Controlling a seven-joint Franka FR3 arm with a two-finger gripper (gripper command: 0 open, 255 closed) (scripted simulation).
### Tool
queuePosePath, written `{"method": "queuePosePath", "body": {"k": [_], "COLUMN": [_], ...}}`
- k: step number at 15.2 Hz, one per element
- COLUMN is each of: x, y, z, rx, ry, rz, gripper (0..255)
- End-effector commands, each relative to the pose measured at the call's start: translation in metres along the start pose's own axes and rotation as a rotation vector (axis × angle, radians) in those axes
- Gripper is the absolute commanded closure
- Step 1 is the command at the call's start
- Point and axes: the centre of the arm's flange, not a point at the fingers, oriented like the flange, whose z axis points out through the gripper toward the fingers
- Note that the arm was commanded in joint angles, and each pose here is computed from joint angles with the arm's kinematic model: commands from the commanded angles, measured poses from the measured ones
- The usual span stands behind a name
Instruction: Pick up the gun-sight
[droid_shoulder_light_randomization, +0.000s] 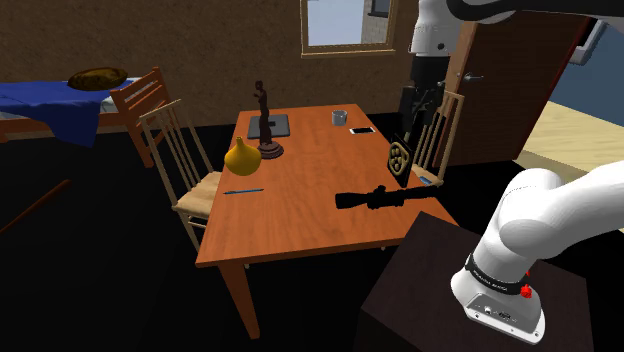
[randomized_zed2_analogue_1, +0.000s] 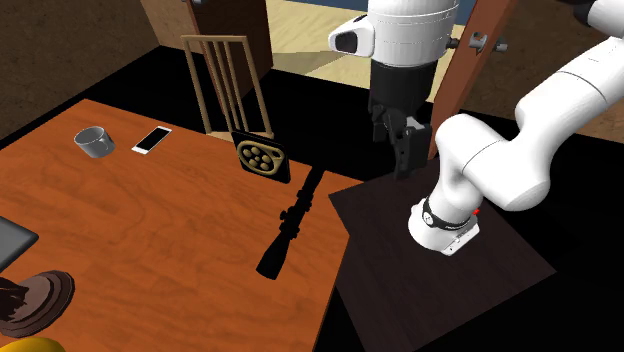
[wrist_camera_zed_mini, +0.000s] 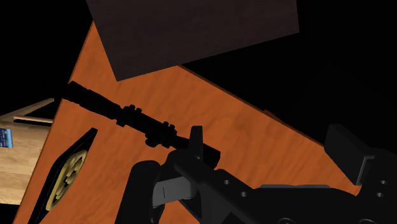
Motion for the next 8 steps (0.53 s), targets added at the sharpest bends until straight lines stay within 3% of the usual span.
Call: {"method": "queuePosePath", "body": {"k": [1,8], "x": [0.000,0.041], "y": [0.000,0.036], "z": [0.000,0.071], "rx": [0.000,-0.022], "ry": [0.000,0.021], "rz": [0.000,0.006], "gripper": [0,0]}}
